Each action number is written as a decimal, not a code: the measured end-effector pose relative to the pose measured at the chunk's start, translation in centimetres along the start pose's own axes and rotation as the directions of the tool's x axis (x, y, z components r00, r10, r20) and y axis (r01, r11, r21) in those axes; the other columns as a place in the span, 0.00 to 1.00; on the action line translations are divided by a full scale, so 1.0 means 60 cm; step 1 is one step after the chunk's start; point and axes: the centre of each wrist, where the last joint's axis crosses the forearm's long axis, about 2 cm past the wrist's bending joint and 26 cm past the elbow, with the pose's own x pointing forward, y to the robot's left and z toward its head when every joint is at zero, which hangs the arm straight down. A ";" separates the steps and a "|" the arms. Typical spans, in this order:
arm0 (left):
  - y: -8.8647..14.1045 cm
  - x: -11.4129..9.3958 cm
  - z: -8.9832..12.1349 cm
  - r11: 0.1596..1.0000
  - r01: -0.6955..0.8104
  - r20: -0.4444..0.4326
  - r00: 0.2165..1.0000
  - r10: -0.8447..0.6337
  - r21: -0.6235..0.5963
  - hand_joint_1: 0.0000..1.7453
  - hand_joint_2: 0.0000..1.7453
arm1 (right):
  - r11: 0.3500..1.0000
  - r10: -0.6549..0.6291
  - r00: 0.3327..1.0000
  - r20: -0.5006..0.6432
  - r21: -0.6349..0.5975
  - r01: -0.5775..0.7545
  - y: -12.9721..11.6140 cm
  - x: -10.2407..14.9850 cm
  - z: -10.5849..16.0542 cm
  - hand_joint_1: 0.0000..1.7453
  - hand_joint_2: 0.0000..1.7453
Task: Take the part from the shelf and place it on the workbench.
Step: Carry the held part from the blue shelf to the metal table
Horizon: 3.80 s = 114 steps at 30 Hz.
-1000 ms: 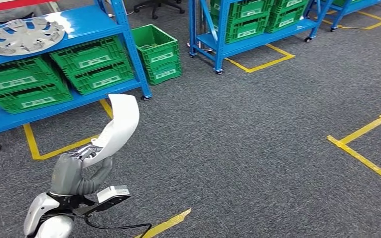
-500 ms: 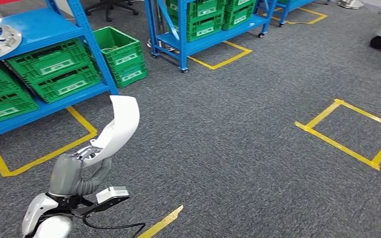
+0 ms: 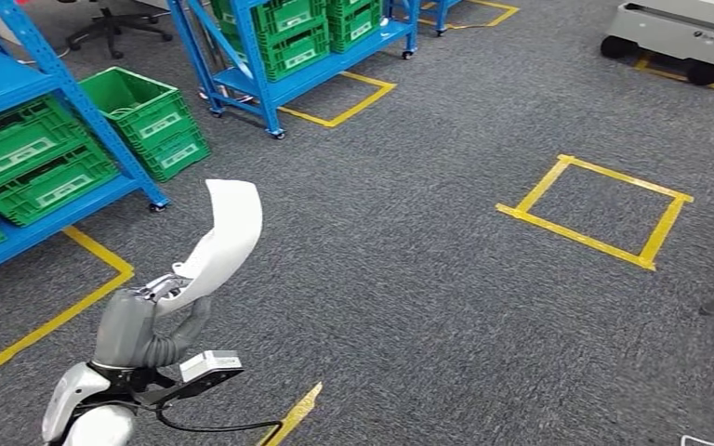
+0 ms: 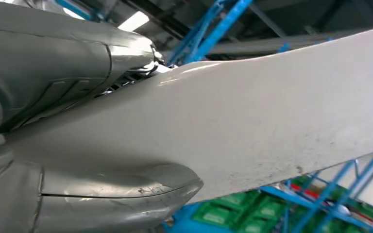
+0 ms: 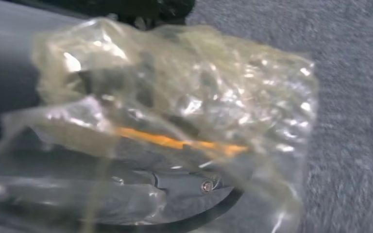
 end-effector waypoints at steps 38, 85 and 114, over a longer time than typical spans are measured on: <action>-0.015 -0.012 0.005 0.994 -0.090 -0.062 0.994 0.086 -0.063 1.00 1.00 | 1.000 0.016 1.000 0.007 0.010 -0.016 -0.001 0.003 -0.002 0.00 0.00; -0.020 -0.020 0.005 0.992 -0.093 -0.086 0.993 0.086 -0.082 1.00 1.00 | 0.999 0.040 0.999 0.012 0.028 -0.040 0.004 0.005 -0.002 0.00 0.00; -0.027 -0.027 0.001 0.994 -0.068 -0.090 0.994 0.061 -0.085 1.00 1.00 | 0.998 0.054 0.998 0.011 0.035 -0.054 0.005 0.004 -0.002 0.00 0.00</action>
